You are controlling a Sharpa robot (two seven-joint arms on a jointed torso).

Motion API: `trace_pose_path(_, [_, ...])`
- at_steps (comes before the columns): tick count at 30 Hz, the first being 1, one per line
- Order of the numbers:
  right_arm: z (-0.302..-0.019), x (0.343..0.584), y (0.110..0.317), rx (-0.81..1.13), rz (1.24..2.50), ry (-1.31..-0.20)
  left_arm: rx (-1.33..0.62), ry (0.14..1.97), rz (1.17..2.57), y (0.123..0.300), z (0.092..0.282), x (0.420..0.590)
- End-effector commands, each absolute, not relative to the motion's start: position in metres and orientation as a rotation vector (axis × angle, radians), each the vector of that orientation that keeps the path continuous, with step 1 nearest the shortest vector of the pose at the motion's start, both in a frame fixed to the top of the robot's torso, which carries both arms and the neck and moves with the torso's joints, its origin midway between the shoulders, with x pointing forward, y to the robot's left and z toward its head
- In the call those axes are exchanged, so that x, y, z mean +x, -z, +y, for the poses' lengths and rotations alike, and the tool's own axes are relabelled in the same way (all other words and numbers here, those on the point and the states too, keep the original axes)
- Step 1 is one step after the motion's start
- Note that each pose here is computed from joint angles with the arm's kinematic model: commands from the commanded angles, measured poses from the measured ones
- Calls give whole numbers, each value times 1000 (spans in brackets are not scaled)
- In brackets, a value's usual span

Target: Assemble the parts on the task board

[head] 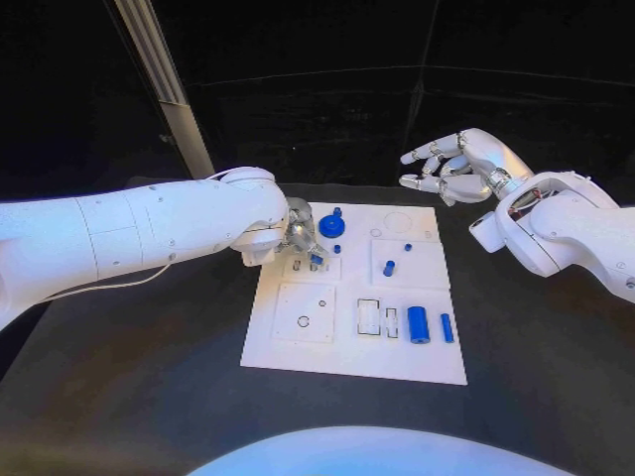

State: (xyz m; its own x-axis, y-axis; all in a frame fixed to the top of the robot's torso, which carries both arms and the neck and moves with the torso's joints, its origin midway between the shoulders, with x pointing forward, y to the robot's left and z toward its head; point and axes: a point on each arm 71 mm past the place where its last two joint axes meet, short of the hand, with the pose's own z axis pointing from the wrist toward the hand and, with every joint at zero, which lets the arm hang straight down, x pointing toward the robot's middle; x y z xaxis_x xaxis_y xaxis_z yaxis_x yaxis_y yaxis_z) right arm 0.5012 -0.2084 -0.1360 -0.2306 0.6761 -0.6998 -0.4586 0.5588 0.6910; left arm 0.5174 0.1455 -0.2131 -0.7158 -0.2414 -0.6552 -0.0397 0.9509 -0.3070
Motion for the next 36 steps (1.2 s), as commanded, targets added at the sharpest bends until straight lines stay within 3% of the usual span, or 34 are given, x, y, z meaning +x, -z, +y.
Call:
trace_pose_path(1, [-208,502,135,195,1462,-1070,-248,364,2305,213,147,517])
trace_pose_path(13, [-208,502,135,195,1464,-1070,-264,347,2315,227,150,514])
trace_pose_path(36, [-206,502,136,193,1472,-1074,-183,250,2372,232,156,514])
